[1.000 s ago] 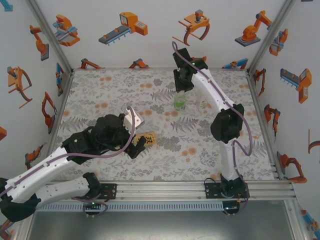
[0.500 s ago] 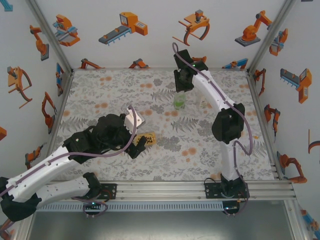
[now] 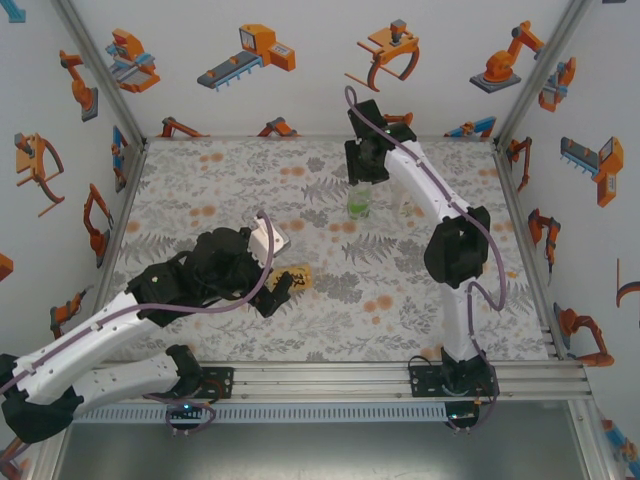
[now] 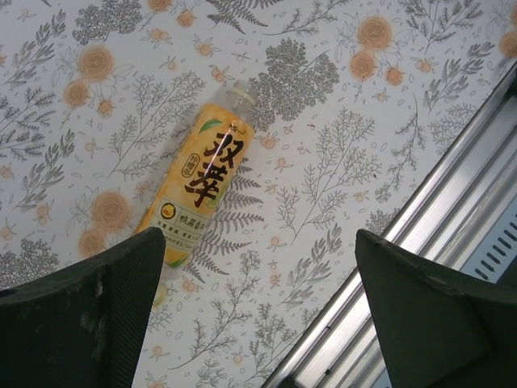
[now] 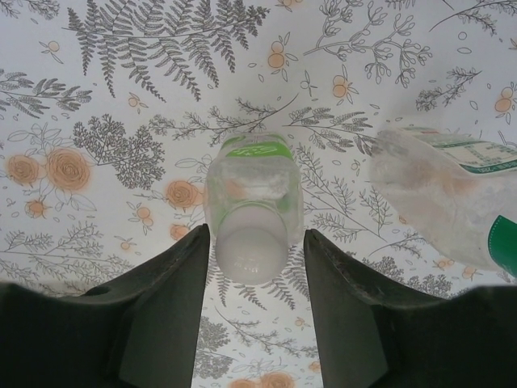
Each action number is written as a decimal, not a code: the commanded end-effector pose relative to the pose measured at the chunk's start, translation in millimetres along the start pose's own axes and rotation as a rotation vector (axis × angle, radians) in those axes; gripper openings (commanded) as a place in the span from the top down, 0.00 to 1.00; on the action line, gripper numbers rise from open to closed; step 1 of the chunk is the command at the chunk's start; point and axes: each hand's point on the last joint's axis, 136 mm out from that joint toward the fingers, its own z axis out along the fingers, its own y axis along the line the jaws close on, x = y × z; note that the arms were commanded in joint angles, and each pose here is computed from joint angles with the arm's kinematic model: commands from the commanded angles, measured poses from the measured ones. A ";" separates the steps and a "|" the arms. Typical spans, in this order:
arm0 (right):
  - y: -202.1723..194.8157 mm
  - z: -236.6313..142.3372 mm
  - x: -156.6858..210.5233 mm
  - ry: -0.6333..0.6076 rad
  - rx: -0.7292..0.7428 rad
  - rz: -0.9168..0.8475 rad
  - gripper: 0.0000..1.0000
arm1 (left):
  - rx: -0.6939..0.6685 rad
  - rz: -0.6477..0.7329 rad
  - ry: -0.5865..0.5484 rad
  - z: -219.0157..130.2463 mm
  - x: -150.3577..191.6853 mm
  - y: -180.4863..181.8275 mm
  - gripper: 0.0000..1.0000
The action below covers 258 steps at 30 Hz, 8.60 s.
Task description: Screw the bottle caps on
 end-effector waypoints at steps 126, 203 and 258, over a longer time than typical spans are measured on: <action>239.6 -63.7 169.3 0.043 -0.379 -0.041 0.60 | 0.142 -0.184 -0.556 -143.4 -73.9 5.3 0.99; 268.8 -5.9 224.9 0.200 -0.283 -0.118 1.00 | 0.158 -0.185 -0.728 -171.1 -76.5 1.4 1.00; 81.5 -5.8 230.7 0.200 -0.099 0.121 0.69 | 0.105 -0.322 -0.682 -128.9 -69.0 22.3 1.00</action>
